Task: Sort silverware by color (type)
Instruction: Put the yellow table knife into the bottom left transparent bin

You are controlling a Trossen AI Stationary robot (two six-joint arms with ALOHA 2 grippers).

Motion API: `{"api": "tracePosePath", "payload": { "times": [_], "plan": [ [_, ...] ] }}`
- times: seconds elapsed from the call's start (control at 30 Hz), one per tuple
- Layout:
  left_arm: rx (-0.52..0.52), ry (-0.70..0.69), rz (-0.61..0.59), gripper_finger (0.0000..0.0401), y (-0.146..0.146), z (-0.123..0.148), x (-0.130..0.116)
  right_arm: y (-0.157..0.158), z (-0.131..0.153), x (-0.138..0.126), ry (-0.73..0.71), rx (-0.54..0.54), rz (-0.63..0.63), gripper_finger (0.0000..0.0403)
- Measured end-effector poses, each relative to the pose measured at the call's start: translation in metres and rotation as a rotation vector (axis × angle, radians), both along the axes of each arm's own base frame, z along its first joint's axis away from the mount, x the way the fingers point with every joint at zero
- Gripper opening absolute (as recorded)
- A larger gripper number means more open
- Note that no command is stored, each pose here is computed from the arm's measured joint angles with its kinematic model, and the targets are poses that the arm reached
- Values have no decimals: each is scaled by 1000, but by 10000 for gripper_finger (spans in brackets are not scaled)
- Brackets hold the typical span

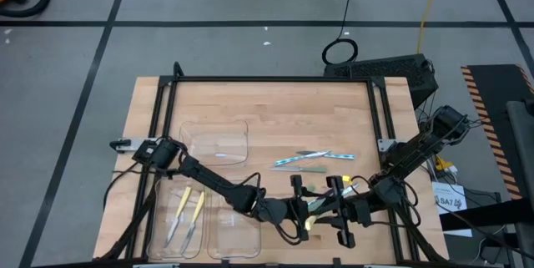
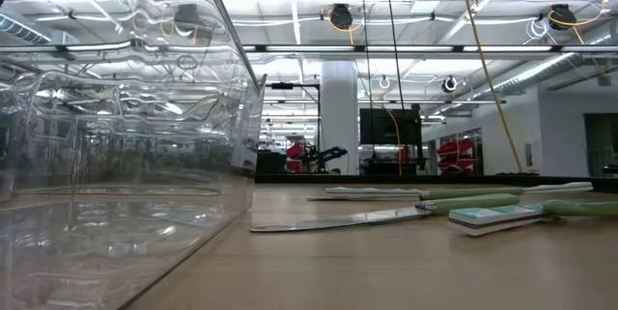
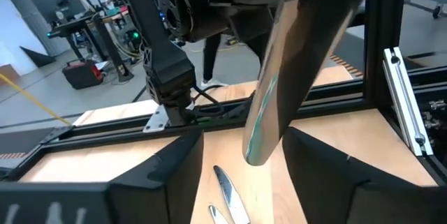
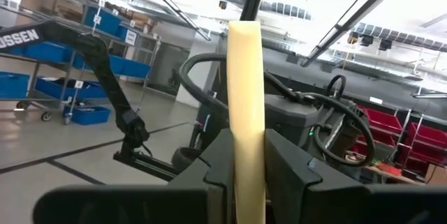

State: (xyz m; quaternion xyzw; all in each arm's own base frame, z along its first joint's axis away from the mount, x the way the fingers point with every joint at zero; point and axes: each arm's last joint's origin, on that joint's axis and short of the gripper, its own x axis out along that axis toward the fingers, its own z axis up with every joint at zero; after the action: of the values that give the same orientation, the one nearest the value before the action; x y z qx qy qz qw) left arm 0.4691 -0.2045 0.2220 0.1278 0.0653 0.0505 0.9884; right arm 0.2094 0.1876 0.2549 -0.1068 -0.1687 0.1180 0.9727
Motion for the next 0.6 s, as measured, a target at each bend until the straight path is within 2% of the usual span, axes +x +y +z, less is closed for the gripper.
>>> {"api": "tracePosePath", "payload": {
  "times": [0.2, 0.37, 0.5, 0.6],
  "plan": [
    [31, 3, -10, 153, -3, 0, -1, 0, 0, 0, 3, -4, -1, 50],
    [2, 0, -6, 102, -3, 0, -1, 0, 0, 0, 3, -6, -2, 54],
    [2, -2, 62, 96, -3, 0, -3, -2, 0, 0, 18, 12, -70, 54],
    [34, -7, 127, 115, -7, 1, -6, -3, 0, 0, 32, 25, -134, 53]
  ]
}}
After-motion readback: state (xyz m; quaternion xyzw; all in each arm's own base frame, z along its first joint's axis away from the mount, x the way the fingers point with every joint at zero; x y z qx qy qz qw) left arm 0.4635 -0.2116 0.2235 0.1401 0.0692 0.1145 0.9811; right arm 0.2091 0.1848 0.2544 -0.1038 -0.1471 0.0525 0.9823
